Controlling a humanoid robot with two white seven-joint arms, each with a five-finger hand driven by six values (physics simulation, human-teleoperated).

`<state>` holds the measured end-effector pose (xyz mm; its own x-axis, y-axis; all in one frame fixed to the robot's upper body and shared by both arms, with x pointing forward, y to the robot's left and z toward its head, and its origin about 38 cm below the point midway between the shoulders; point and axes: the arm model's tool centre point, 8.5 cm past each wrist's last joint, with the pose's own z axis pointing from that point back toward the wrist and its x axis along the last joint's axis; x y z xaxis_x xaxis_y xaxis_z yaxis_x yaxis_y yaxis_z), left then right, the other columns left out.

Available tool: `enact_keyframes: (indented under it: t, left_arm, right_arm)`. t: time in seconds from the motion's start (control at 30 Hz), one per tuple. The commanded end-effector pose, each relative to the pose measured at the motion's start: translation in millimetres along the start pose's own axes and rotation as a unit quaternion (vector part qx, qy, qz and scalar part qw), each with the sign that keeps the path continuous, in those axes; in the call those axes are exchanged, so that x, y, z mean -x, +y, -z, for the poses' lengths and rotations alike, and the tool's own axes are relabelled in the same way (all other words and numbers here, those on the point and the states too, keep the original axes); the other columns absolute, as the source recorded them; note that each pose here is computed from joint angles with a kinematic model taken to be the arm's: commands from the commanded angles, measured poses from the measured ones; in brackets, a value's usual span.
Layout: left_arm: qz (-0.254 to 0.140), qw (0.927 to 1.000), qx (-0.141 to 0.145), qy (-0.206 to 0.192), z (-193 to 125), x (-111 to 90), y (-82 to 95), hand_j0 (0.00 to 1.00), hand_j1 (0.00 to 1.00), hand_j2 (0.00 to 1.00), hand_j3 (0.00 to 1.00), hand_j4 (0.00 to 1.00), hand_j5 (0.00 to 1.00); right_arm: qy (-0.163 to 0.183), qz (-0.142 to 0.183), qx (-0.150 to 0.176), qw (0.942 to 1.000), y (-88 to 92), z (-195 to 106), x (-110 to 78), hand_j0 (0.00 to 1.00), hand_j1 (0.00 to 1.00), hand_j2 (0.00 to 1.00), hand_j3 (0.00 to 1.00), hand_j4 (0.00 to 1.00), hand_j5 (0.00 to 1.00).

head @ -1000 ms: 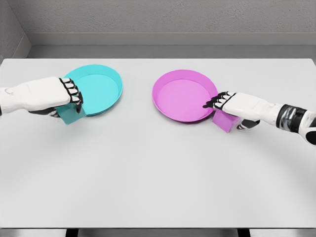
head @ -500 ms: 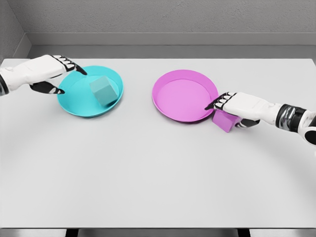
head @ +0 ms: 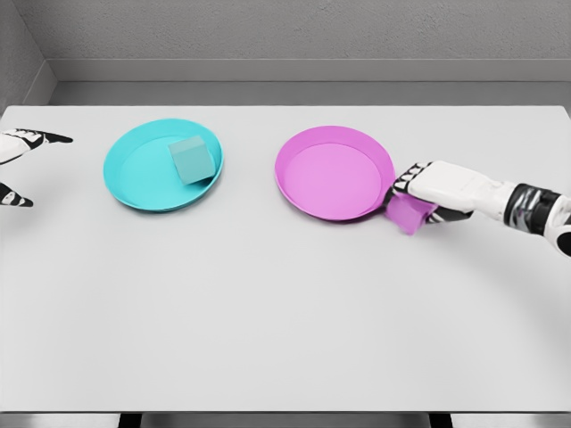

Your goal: Place the blocks in the corresponding plates according to their colors

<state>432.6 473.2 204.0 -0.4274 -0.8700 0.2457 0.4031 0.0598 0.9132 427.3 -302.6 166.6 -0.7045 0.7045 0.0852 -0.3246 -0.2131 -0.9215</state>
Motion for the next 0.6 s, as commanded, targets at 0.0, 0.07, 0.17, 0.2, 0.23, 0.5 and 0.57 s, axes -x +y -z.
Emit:
enact_keyframes:
  t: [0.0, 0.07, 0.17, 0.2, 0.23, 0.5, 0.57]
  left_arm:
    - [-0.002, 1.0000, -0.002, -0.003, 0.7, -1.6, 1.4, 1.00, 1.00, 1.00, 1.00, 1.00, 1.00]
    - [-0.002, 1.0000, -0.001, -0.003, 0.8, -1.9, 0.7, 1.00, 1.00, 1.00, 1.00, 1.00, 1.00]
    - [-0.002, 1.0000, -0.001, -0.003, 0.6, -1.5, 0.6, 1.00, 1.00, 1.00, 1.00, 1.00, 1.00]
    - [-0.002, 1.0000, -0.001, -0.003, 0.6, -1.5, 0.6, 1.00, 1.00, 1.00, 1.00, 1.00, 1.00]
    - [-0.002, 1.0000, -0.001, -0.003, 0.6, -1.5, 0.6, 1.00, 1.00, 1.00, 1.00, 1.00, 1.00]
    - [-0.002, 1.0000, 0.000, -0.003, 0.7, -1.5, 0.1, 1.00, 1.00, 1.00, 1.00, 1.00, 1.00]
    - [-0.003, 1.0000, 0.000, -0.003, 1.3, -1.9, -0.1, 1.00, 1.00, 1.00, 1.00, 1.00, 1.00]
  right_arm:
    - [0.005, 0.004, 0.006, 1.0000, -2.4, -3.2, 3.4, 0.60, 0.60, 0.60, 0.60, 0.60, 0.60]
    - [0.005, 0.005, 0.007, 1.0000, -2.5, -3.2, 3.4, 0.60, 0.60, 0.60, 0.60, 0.60, 0.60]
    - [-0.006, 0.019, 0.021, 0.9996, -6.3, -4.5, 2.2, 0.60, 0.60, 0.60, 0.60, 0.60, 0.60]
    - [-0.006, 0.019, 0.022, 0.9995, -7.4, -4.4, 2.2, 0.60, 0.60, 0.60, 0.60, 0.60, 0.60]
    - [-0.008, 0.020, 0.025, 0.9994, -9.0, -4.9, 2.1, 0.60, 0.60, 0.60, 0.60, 0.60, 0.60]
    - [-0.004, 0.036, 0.064, 0.9973, -26.7, -19.5, 11.1, 0.59, 0.59, 0.59, 0.59, 0.59, 0.59]
    - [-0.008, 0.035, 0.071, 0.9968, -32.2, -18.1, 10.0, 0.56, 0.56, 0.56, 0.56, 0.56, 0.56]
